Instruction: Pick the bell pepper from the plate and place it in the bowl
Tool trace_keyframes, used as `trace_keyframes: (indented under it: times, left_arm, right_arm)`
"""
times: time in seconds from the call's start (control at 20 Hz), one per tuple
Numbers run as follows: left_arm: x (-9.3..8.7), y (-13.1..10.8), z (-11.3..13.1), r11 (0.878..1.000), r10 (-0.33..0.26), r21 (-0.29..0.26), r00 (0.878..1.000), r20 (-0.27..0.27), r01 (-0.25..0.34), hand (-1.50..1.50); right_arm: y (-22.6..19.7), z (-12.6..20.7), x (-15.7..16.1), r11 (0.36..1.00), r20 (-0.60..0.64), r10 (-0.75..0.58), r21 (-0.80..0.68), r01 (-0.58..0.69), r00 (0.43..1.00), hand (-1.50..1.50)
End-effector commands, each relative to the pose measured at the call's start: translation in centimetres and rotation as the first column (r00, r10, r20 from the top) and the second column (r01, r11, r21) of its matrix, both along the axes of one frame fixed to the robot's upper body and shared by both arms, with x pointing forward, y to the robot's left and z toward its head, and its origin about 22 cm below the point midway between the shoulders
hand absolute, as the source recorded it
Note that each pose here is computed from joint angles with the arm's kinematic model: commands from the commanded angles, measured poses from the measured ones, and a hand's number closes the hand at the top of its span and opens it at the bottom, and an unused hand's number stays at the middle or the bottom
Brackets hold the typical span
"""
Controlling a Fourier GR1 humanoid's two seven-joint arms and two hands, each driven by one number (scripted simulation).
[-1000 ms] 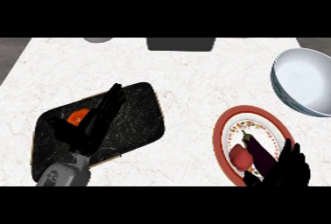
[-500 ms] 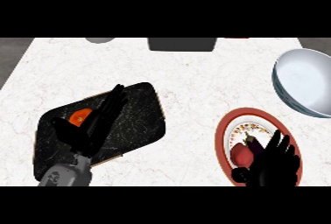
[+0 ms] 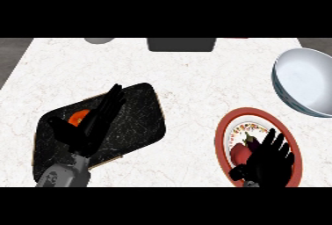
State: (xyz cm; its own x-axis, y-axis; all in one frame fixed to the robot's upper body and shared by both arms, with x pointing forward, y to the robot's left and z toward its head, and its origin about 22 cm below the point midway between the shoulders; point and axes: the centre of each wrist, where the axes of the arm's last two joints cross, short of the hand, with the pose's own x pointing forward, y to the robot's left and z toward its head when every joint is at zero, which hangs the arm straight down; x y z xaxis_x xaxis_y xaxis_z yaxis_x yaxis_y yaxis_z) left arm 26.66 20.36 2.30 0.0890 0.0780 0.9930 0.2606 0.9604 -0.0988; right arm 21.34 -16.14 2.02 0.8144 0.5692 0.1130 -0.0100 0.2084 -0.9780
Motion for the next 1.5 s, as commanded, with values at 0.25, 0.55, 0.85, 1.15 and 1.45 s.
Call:
trace_keyframes:
  times: [0.25, 0.55, 0.85, 1.15, 1.45]
  left_arm:
    - [0.2, -0.6, -0.1, 1.000, -0.003, -0.005, 1.000, 0.009, 0.003, 0.00]
    - [0.1, -0.9, 0.1, 1.000, 0.000, 0.003, 1.000, 0.002, 0.000, 0.00]
    - [-0.3, 0.2, 0.6, 1.000, -0.001, -0.009, 1.000, 0.009, 0.001, 0.00]
    - [0.5, 0.2, 0.4, 1.000, 0.009, -0.008, 1.000, -0.001, -0.009, 0.00]
    - [0.3, -0.1, 0.1, 1.000, 0.006, 0.015, 1.000, 0.007, -0.006, 0.00]
  right_arm:
    - [0.9, -0.5, 1.9, 0.980, -0.090, -0.198, -0.042, 0.195, 0.976, -1.50]
    - [0.7, -1.5, 2.3, 0.975, -0.079, -0.219, -0.045, 0.216, 0.973, -1.50]
    - [0.4, -1.9, 3.0, 0.970, -0.058, -0.238, -0.052, 0.236, 0.969, -1.50]
    - [0.5, -3.7, 2.1, 0.969, -0.054, -0.248, -0.019, 0.248, 0.967, -1.50]
    - [0.9, -4.0, 1.7, 0.971, -0.005, -0.239, -0.014, 0.239, 0.971, 1.50]
